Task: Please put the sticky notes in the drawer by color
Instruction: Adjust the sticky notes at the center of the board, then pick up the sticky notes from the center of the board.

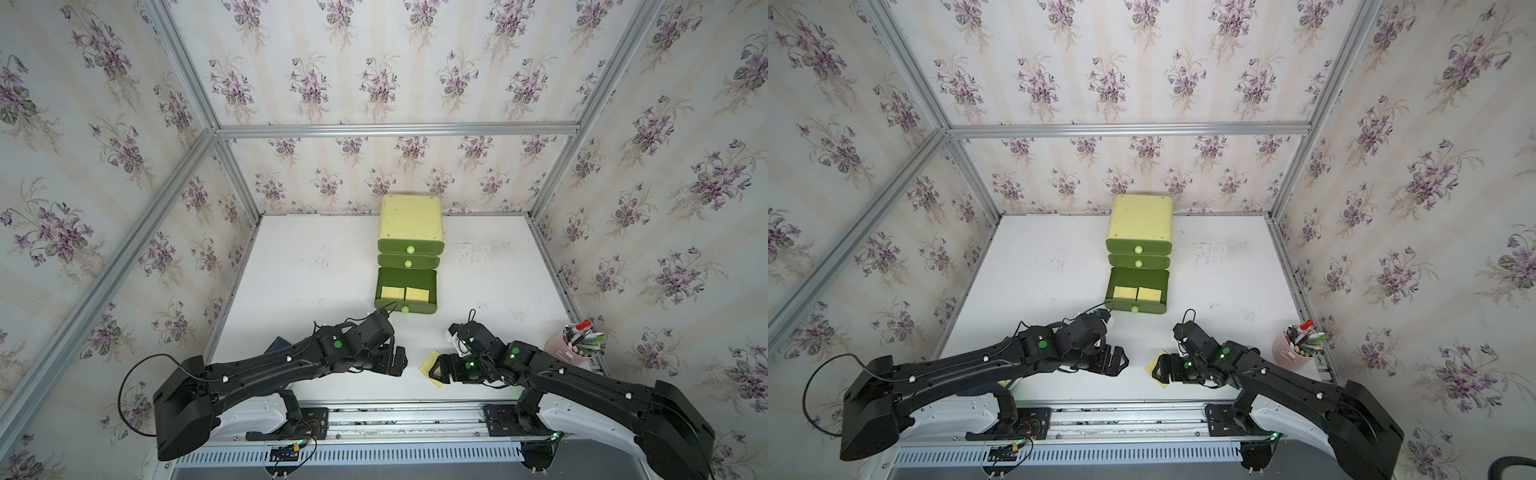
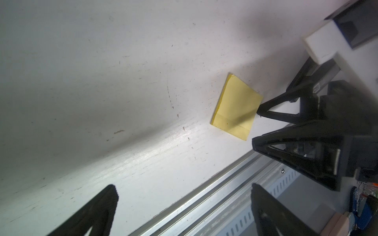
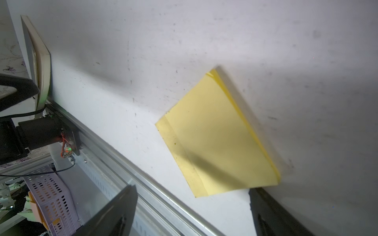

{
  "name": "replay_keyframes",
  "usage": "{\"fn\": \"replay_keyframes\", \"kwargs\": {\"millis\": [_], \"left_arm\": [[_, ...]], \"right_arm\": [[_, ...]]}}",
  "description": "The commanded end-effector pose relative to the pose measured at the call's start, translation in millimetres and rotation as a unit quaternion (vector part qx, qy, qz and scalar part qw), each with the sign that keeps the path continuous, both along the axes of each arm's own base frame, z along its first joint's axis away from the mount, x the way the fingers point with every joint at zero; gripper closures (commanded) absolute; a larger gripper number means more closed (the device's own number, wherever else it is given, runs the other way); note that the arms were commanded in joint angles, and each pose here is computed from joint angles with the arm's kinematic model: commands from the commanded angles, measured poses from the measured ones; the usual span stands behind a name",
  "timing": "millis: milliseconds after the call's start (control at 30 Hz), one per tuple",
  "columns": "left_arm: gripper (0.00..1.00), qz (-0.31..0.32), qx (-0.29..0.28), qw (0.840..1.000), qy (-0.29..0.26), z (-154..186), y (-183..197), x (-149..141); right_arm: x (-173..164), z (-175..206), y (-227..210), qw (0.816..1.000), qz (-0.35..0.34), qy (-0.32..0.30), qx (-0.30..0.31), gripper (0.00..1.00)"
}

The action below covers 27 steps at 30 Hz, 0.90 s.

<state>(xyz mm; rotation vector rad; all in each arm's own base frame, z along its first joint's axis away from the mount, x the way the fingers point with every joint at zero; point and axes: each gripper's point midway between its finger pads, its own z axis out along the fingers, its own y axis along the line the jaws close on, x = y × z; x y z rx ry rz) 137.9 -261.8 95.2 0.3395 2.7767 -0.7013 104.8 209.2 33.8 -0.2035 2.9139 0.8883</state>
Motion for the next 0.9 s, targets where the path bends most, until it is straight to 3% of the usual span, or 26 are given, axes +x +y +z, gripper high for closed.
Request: {"fn": "replay_keyframes", "kwargs": {"millis": [0,167,433,600,767,867], "left_arm": [[0.00,-0.008,0.015,1.000,-0.011,-0.6,4.8,1.4],[0.00,-0.001,0.023,1.000,-0.001,-5.5,10.9,-2.5],[0.00,-0.017,0.035,0.999,0.002,-8.1,-11.7,-5.8],[0.00,-0.060,0.070,0.996,0.000,-14.7,-40.8,0.3],[0.00,-0.094,0.122,0.988,-0.018,-17.7,-64.0,3.9],[0.00,-0.106,0.153,0.982,-0.020,-23.7,-73.1,6.1]], "right_arm": [[13.7,0.2,5.5,1.000,-0.007,-0.023,-0.004,0.09],[25.0,1.9,23.3,0.999,0.009,-0.030,0.006,0.09],[49.7,30.7,-34.7,0.993,-0.062,-0.086,-0.043,0.09],[73.0,47.7,-59.4,0.988,-0.123,-0.089,-0.011,0.09],[99.3,54.6,-67.4,0.983,-0.149,-0.103,-0.040,0.08],[111.0,54.4,-63.5,0.983,-0.153,-0.100,-0.025,0.08]]}}
